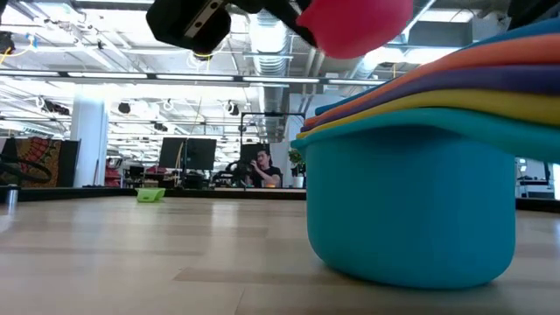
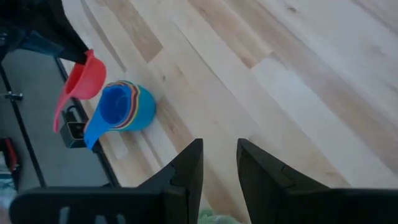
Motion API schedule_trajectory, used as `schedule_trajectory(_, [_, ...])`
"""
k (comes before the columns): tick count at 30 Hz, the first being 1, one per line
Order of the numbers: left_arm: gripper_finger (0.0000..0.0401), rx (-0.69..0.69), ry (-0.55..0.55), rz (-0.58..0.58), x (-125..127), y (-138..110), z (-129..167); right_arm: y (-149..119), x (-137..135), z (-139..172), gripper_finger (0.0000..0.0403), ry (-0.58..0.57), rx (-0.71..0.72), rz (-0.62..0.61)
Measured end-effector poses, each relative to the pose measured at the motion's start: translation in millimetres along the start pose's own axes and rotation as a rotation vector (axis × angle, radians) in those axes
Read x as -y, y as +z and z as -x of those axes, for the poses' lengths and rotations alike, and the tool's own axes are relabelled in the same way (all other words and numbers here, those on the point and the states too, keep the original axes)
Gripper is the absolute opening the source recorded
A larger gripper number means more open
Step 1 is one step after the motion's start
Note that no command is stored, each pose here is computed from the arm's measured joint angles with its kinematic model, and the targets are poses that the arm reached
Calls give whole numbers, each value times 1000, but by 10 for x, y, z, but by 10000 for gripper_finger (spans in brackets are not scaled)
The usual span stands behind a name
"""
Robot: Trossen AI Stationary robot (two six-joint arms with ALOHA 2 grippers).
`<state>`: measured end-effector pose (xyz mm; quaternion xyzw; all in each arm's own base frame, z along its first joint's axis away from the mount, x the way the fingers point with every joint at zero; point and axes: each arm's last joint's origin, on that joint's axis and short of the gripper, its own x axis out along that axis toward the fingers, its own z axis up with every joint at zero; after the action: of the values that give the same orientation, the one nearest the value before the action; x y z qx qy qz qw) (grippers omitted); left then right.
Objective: Nest measuring cups in basket
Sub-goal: Stack the red measuring cup on top of the blue of measuring cup
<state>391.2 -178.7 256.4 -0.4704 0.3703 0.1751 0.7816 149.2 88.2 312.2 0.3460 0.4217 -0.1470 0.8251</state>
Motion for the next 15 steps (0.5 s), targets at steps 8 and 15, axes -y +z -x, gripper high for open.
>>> schedule_trajectory(8, [2,76,-52,-39,75,-93,4,-91,-105,-71,121,7,-1,-5])
schedule_trajectory(15, [2,104,-78,-27,109,-166,-33,-140,-141,-86,121,10,6,-20])
